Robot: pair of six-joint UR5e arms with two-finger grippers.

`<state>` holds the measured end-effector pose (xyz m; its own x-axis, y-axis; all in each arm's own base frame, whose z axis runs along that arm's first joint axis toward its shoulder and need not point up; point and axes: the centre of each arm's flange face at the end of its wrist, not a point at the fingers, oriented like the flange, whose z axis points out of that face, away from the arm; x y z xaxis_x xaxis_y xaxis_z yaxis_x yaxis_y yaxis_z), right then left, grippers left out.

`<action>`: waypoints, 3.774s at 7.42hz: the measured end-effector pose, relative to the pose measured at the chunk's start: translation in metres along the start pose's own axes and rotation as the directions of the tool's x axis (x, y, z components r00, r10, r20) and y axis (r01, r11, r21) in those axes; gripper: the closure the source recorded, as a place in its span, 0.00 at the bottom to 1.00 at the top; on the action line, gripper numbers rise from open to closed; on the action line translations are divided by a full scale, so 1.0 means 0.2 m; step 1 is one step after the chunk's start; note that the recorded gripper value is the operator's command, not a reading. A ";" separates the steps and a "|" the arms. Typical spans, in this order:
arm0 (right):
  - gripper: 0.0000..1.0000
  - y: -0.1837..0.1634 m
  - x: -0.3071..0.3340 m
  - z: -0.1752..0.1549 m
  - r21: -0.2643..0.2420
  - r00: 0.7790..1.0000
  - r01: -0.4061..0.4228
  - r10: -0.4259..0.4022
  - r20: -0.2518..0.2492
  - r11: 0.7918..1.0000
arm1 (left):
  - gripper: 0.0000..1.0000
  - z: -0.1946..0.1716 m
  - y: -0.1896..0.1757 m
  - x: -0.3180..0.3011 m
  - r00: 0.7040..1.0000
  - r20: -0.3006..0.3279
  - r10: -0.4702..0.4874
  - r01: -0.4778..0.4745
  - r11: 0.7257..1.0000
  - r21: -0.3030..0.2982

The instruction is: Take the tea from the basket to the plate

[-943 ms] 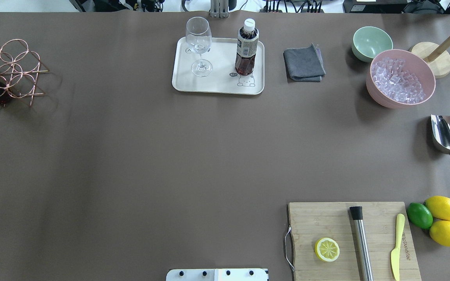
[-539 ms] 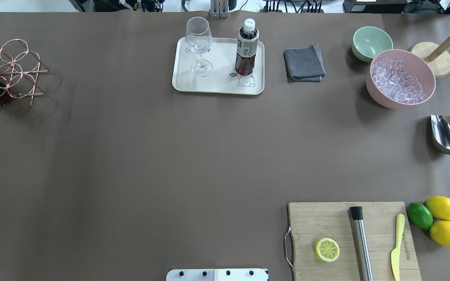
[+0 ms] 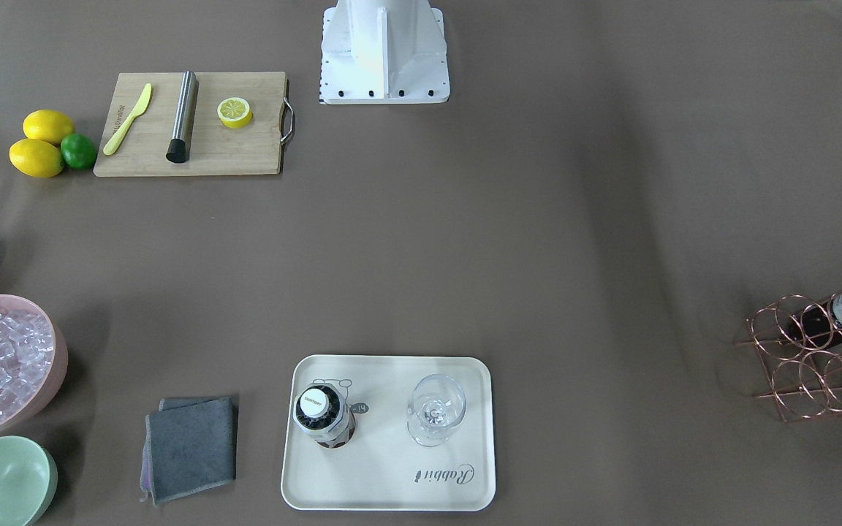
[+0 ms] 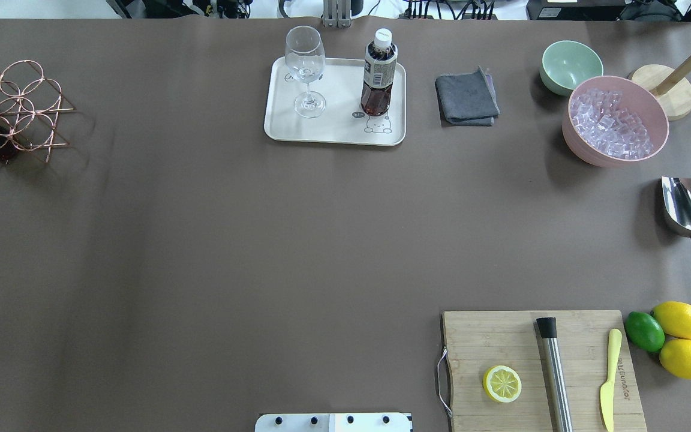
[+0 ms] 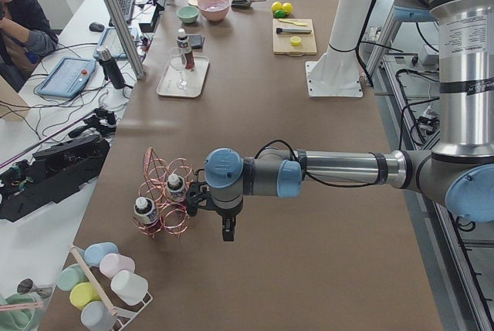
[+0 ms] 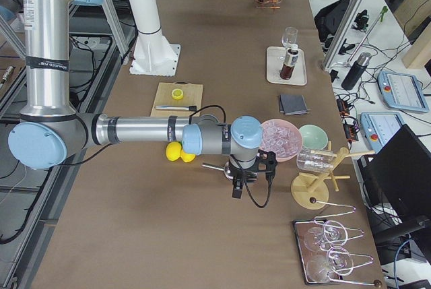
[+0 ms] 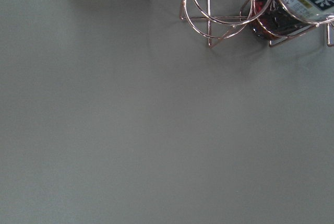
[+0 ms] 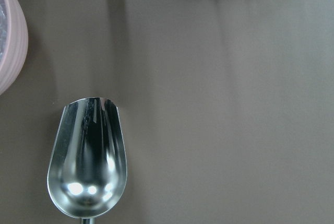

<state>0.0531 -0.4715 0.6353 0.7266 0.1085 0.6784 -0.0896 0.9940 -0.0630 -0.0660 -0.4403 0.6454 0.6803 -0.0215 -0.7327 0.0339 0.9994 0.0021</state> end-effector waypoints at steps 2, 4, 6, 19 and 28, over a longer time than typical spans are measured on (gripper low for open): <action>0.00 0.00 0.00 0.00 0.000 1.000 0.000 0.000 0.000 1.000 | 0.02 0.01 -0.01 0.02 1.000 0.000 0.011 -0.011 1.000 -0.003; 0.00 0.00 0.00 0.00 0.001 1.000 -0.001 0.001 0.000 1.000 | 0.02 0.01 -0.01 0.03 1.000 0.000 0.015 -0.015 1.000 -0.004; 0.00 0.00 0.01 -0.01 0.005 1.000 -0.005 0.005 0.000 1.000 | 0.02 0.01 -0.01 0.04 1.000 0.000 0.015 -0.015 1.000 -0.004; 0.00 0.01 0.06 -0.03 0.011 1.000 -0.022 0.022 0.001 1.000 | 0.02 0.01 -0.02 0.04 1.000 0.000 0.016 -0.016 1.000 -0.006; 0.00 0.02 0.08 -0.03 0.014 1.000 -0.031 0.031 0.002 0.999 | 0.02 0.03 -0.02 0.04 1.000 0.000 0.017 -0.017 1.000 -0.013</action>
<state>0.0689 -0.4656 0.6408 0.7222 0.1394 0.6775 -0.1220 0.9898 -0.0736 -0.0565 -0.4444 0.6440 0.6806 -0.0044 -0.7327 0.0127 0.9999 0.0058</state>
